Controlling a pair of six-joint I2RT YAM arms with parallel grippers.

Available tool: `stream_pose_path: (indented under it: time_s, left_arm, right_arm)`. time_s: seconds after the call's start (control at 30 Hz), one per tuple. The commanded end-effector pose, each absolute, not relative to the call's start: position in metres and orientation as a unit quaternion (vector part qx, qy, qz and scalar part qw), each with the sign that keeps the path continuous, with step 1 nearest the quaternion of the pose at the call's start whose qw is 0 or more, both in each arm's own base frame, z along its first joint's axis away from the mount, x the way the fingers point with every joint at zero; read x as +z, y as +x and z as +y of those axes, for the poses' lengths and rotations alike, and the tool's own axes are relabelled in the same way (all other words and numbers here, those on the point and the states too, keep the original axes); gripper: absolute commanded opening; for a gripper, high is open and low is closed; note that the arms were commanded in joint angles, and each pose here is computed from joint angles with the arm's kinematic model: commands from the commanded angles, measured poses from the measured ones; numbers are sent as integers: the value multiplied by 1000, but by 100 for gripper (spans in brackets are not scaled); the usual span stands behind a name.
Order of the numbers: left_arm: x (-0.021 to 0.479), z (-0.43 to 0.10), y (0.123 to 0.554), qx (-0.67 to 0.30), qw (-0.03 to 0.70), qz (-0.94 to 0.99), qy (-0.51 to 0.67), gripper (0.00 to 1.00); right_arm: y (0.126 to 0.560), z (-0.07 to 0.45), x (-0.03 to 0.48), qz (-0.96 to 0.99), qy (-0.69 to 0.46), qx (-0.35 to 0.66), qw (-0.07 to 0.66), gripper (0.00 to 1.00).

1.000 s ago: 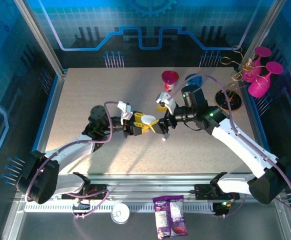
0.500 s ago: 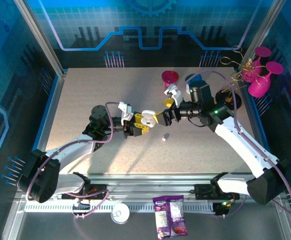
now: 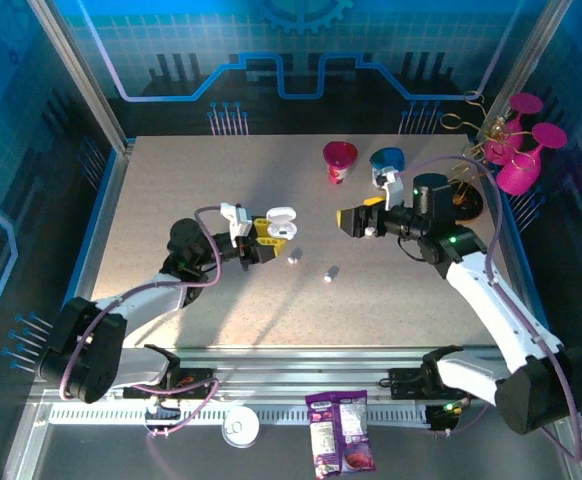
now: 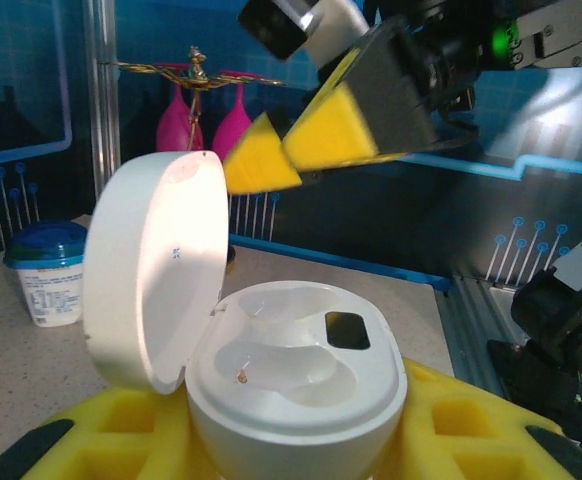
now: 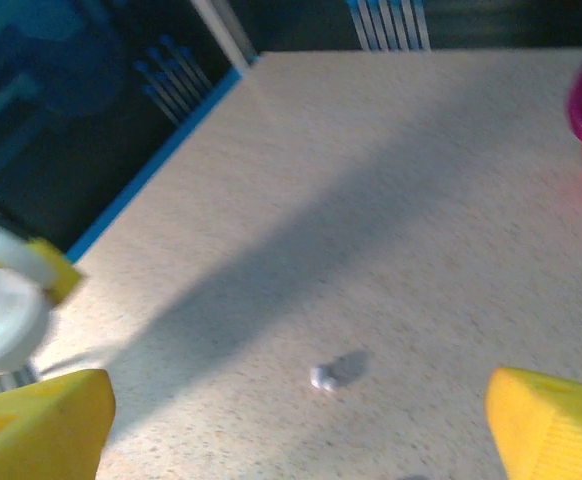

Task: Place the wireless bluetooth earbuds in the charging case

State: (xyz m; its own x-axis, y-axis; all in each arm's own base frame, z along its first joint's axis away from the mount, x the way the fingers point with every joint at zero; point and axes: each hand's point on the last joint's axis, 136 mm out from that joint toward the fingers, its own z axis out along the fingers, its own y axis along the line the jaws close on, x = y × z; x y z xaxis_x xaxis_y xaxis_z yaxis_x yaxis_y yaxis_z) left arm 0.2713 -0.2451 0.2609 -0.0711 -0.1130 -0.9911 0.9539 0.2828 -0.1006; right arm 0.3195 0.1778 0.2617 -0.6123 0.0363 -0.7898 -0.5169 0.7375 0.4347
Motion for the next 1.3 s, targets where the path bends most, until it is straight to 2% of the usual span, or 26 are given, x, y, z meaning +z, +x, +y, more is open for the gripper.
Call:
stream_pose_path:
  time_s: [0.0, 0.07, 0.2, 0.43, 0.57, 0.73, 0.97, 1.27]
  left_arm:
    - [280, -239, 268, -454, 605, 536, 375, 25]
    - [281, -238, 266, -450, 607, 535, 378, 25]
    - [282, -237, 263, -448, 606, 535, 382, 26]
    - [284, -238, 260, -451, 603, 534, 385, 26]
    - [283, -238, 260, -451, 601, 535, 386, 26]
    - [283, -238, 259, -453, 600, 533, 388, 26]
    - [285, -237, 254, -456, 598, 532, 390, 25]
    - [287, -234, 244, -452, 598, 533, 393, 26]
  right_arm:
    - [323, 160, 207, 893, -61, 296, 332, 92]
    - [320, 159, 180, 915, -44, 286, 281, 90]
    - [313, 172, 143, 934, -51, 274, 223, 85]
    - [301, 180, 92, 969, -94, 182, 141, 66]
    - [293, 195, 75, 971, -108, 183, 109, 64]
    - [291, 223, 63, 967, -132, 195, 95, 63]
    - [309, 264, 62, 959, -172, 201, 100, 54]
    - [329, 297, 53, 952, -265, 125, 90, 43]
